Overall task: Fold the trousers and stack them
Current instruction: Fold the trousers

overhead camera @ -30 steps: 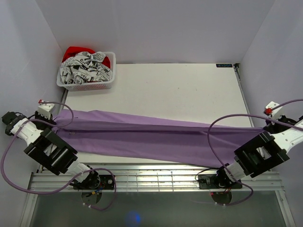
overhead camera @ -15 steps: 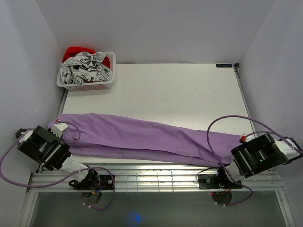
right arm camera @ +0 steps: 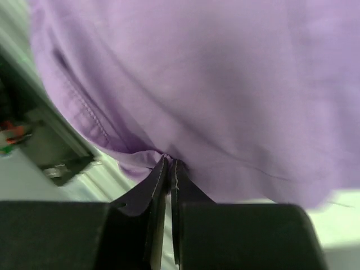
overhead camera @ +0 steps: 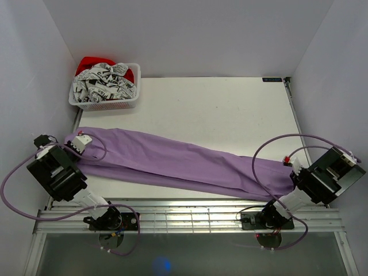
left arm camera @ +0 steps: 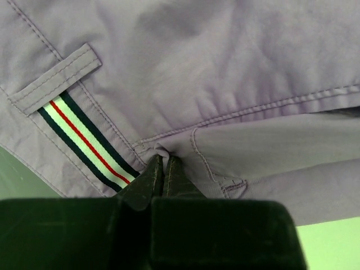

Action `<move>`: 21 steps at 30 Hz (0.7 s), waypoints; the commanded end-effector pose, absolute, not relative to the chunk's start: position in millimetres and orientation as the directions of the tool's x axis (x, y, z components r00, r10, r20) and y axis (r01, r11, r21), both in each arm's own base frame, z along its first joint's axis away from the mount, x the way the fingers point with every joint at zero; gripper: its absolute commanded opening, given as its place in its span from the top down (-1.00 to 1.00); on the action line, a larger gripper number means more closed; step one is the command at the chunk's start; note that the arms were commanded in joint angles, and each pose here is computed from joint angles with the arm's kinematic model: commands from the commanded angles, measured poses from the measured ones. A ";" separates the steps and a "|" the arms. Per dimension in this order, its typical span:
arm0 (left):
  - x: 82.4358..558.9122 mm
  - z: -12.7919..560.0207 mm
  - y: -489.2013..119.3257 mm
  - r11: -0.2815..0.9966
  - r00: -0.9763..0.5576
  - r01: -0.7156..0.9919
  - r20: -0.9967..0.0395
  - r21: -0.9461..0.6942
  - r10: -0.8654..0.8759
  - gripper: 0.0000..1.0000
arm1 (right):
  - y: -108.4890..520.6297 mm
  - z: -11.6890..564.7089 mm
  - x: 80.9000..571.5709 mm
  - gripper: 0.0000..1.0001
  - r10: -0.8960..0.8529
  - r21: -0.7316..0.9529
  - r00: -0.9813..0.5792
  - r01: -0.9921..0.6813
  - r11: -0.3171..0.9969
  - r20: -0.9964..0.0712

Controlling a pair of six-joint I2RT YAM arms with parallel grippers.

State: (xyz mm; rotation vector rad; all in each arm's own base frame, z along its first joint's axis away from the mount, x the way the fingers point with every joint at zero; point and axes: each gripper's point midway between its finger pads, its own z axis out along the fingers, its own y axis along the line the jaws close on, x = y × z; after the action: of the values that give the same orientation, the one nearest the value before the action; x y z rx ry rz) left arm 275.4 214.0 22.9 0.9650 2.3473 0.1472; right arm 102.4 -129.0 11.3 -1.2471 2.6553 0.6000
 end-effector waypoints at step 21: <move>241.1 125.7 196.4 0.702 -0.365 0.644 -0.683 0.305 0.632 -0.96 | -210.3 130.4 230.7 -0.96 -0.816 -0.293 -0.374 -0.799 0.525 -0.440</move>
State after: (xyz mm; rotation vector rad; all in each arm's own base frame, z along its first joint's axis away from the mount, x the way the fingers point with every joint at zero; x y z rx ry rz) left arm 234.6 220.7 73.4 0.9154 2.2450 0.0015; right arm 223.1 -201.0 88.4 -1.3172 2.3125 0.0270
